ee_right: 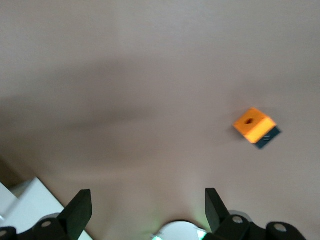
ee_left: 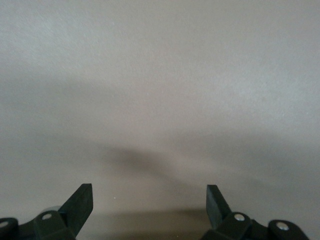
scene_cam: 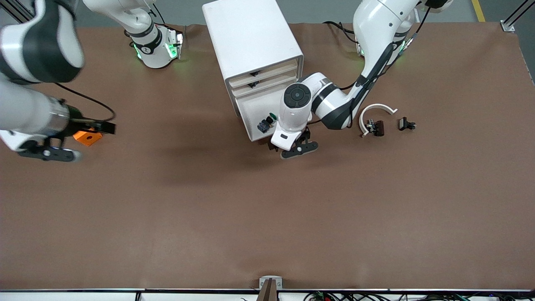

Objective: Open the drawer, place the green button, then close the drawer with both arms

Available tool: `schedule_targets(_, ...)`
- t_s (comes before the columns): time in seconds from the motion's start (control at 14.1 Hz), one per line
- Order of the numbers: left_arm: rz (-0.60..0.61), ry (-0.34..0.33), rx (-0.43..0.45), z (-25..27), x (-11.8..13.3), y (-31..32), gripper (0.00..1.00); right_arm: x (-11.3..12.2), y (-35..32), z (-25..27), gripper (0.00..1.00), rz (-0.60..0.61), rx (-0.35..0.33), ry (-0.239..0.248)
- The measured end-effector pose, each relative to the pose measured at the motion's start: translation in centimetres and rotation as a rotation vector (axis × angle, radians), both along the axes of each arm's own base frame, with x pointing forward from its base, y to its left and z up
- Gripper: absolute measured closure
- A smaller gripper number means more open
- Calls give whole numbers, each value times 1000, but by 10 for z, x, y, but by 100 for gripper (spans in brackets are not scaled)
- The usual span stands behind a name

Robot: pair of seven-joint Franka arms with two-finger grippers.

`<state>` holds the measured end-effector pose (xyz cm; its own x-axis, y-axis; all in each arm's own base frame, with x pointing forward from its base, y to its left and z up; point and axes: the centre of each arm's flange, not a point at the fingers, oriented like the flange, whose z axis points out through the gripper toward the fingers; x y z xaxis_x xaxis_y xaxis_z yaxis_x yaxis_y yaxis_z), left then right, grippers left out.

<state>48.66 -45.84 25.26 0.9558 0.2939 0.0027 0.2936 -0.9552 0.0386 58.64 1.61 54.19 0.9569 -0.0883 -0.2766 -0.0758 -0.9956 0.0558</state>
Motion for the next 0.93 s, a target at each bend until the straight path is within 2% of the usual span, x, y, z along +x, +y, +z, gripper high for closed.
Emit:
schedule_targets(0.21, -22, 12, 6, -13, -14, -5, 0, -8, -66, 9, 0, 48, 47, 0)
schedule_targets(0.36, -40, 25, 17, -21, -26, -9, 0, -10, -86, 6, 0, 46, 57, 7)
schedule_targets(0.57, -57, 36, 16, -26, -42, -17, 0, -9, -83, 5, 0, 55, 59, 3)
schedule_targets(0.93, -5, 62, 3, -26, -68, -37, 0, -6, -76, 18, 0, 69, 53, -26)
